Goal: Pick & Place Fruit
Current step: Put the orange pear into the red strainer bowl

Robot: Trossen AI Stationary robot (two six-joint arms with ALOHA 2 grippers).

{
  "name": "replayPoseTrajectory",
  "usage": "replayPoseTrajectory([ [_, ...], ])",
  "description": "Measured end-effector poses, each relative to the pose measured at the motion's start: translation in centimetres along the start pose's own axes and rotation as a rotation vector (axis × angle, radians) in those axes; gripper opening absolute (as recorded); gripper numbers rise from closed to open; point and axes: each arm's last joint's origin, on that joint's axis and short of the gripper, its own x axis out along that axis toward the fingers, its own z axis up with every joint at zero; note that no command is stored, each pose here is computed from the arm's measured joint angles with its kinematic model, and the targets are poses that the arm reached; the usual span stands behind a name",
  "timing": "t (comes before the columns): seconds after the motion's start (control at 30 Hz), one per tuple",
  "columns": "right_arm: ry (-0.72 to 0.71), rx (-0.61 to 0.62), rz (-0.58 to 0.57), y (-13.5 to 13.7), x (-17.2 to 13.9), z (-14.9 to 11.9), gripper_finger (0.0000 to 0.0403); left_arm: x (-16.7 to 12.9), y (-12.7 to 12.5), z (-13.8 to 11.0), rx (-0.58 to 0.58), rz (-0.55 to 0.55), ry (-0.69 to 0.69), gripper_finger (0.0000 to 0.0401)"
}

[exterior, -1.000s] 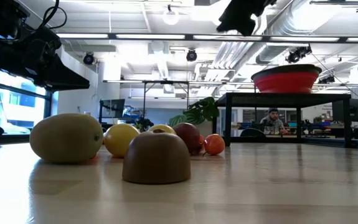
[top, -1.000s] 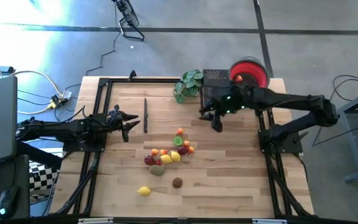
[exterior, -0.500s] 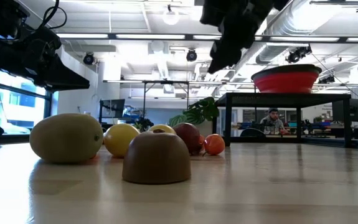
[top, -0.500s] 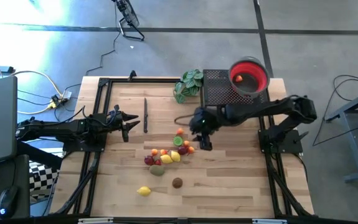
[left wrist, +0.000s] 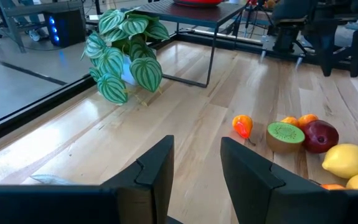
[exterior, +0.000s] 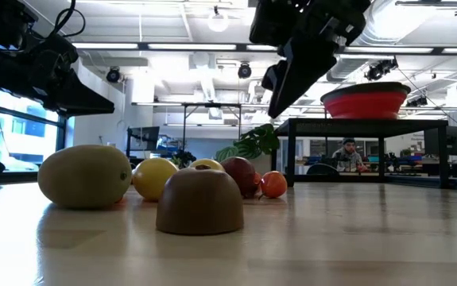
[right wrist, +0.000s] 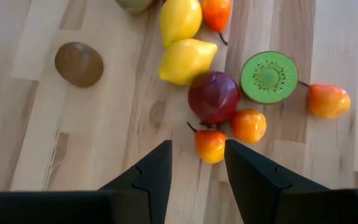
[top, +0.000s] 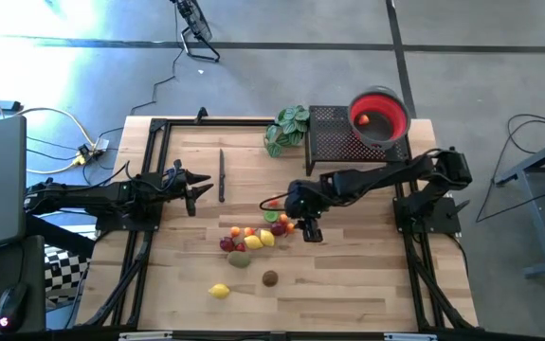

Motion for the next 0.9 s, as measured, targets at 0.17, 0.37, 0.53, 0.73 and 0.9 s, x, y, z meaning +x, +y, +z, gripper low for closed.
replayPoseTrajectory([
  [0.17,-0.034,0.068,0.0,0.0,0.0,0.3,0.0139,0.0,0.0,0.0,0.004,0.0,0.0,0.0127],
  [0.37,-0.107,0.066,0.017,0.1,-0.1,1.1,0.0139,0.0,0.0,0.0,0.004,0.0,0.0,0.0127],
  [0.53,-0.154,0.054,0.02,0.2,-0.1,1.5,0.0139,0.0,0.0,0.0,0.004,0.0,0.0,0.0127],
  [0.73,-0.161,0.081,-0.073,0.2,0.1,1.5,0.0139,0.0,0.0,0.0,0.004,0.0,0.0,0.0127],
  [0.9,-0.135,-0.02,-0.142,1.0,0.6,1.3,0.0166,0.0,0.0,0.0,0.004,0.0,0.0,0.0127],
])
